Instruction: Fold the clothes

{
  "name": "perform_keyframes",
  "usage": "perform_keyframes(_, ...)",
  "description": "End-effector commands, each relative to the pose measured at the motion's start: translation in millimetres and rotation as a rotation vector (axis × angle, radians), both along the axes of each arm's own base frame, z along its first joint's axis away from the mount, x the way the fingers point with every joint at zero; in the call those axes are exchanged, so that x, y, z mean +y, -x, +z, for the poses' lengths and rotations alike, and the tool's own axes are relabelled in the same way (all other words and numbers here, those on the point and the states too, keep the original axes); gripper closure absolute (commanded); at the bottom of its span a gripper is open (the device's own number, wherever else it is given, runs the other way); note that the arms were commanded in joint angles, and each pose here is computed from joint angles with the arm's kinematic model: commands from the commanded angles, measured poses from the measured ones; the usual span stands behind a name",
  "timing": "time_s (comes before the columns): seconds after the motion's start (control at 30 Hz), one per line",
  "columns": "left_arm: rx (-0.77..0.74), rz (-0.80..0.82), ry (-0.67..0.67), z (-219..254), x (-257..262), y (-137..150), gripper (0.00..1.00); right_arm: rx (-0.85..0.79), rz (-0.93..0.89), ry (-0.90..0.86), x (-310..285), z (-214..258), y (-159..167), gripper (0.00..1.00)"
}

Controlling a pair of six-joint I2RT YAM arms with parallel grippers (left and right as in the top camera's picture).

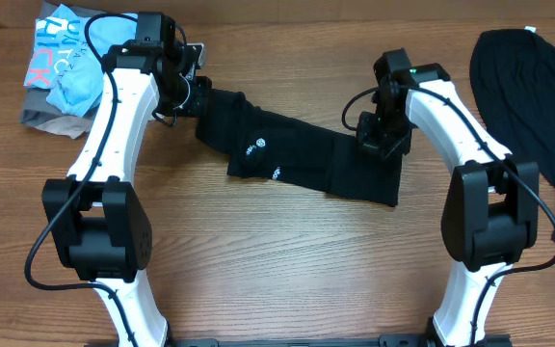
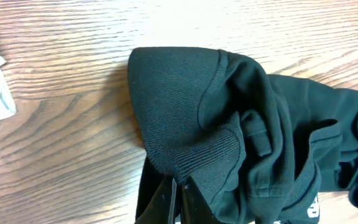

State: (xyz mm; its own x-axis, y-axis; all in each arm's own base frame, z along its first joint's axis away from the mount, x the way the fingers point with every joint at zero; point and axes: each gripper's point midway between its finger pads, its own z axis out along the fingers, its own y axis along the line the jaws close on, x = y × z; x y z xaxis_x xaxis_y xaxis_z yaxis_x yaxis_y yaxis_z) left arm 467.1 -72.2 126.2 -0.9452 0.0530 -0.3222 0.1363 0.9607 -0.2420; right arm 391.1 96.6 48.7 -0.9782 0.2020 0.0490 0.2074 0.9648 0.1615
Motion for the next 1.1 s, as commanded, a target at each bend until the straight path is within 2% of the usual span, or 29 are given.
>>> perform_keyframes(0.0,-0.092,0.021,-0.055,33.5,17.0,-5.8,0.96,0.001,0.003,-0.048,-1.9,1.0,-0.2,0.96)
perform_keyframes(0.23,-0.101,0.075,-0.086,60.7,48.1,-1.6,0.96,-0.006,0.017,-0.093,1.6,2.8,-1.8,0.96)
perform_keyframes(0.43,-0.135,0.03,-0.091,84.4,38.0,-1.7,0.96,-0.021,0.019,-0.138,9.2,1.1,-5.3,0.96)
perform_keyframes(0.57,-0.144,-0.003,-0.089,85.7,22.5,-1.8,0.96,-0.022,0.026,-0.208,20.3,-5.7,-2.8,0.96)
perform_keyframes(0.67,-0.156,-0.049,-0.087,86.6,2.0,-1.1,0.96,-0.031,0.079,-0.323,39.5,-8.9,1.9,0.96)
perform_keyframes(0.87,-0.169,-0.121,-0.08,87.8,-32.4,3.2,0.96,-0.037,0.095,-0.352,48.3,-9.2,2.8,0.96)
perform_keyframes(1.07,-0.181,-0.237,-0.019,91.2,-87.1,15.6,0.96,-0.042,0.084,-0.358,46.2,-8.6,0.6,0.96)
